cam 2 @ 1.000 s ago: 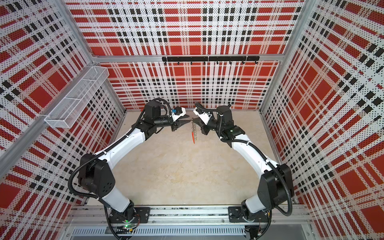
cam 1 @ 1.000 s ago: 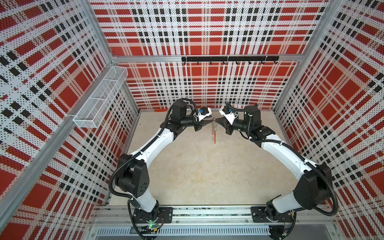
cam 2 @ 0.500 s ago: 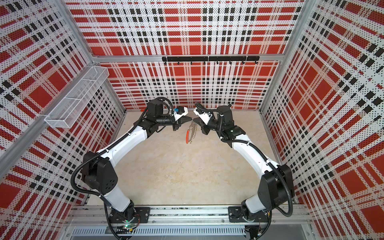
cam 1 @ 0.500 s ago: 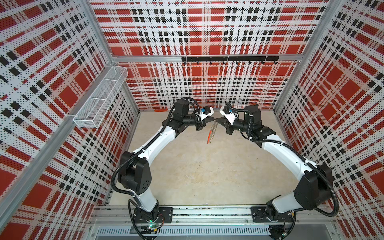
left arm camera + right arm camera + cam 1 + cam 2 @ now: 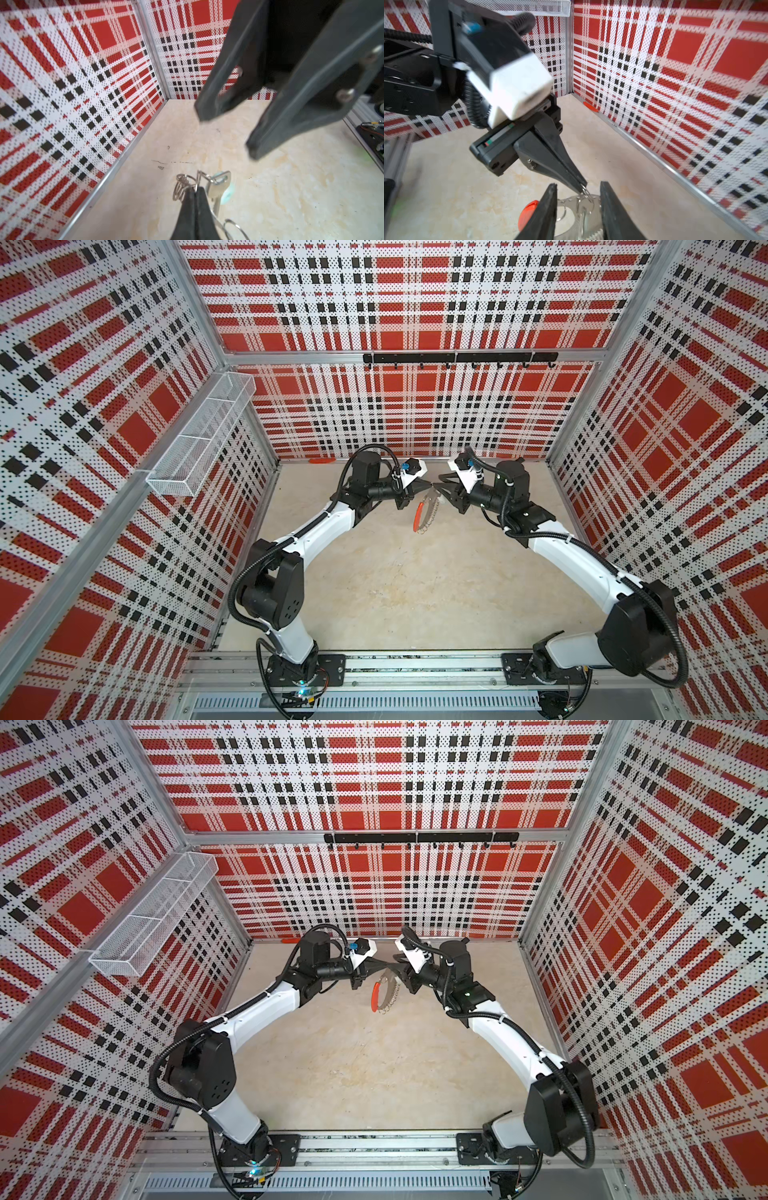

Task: Put the keys on the keyring

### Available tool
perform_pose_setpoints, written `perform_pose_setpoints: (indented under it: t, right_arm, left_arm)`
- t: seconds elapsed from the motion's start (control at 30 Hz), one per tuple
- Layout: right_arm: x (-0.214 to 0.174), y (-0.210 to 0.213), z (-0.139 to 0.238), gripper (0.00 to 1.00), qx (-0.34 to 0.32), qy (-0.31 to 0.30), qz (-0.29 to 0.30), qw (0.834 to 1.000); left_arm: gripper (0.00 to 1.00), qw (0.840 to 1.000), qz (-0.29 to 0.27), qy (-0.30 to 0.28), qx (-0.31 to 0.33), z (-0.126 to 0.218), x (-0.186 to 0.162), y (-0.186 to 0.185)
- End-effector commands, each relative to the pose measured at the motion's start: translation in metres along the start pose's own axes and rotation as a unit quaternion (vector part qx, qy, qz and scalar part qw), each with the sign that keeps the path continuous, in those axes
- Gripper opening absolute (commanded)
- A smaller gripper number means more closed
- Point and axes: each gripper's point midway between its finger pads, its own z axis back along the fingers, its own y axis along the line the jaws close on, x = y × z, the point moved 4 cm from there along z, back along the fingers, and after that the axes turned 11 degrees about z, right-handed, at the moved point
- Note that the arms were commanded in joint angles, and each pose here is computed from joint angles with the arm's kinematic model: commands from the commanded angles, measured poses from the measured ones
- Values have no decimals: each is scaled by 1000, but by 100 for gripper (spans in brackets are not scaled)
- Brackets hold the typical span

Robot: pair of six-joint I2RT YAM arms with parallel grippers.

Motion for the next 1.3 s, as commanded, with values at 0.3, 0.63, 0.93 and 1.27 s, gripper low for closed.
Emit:
perform_pose_setpoints:
  t: [0.3, 0.63, 0.93, 1.27]
  right_arm:
    - [10, -17, 6, 43, 128, -91, -246, 956]
    - [26, -14, -2, 40, 201, -137, -256, 936]
    - [33, -6, -6, 38, 214, -136, -238, 938]
    - [30, -9, -13, 19, 207, -123, -229, 943]
  left_arm:
    - [0, 979, 42, -197, -39, 27, 80, -26]
    - [0, 969, 68, -229, -57, 33, 88, -32]
    - [0, 968, 85, -227, -66, 29, 89, -30]
    - [0, 968, 81, -224, -74, 27, 90, -34]
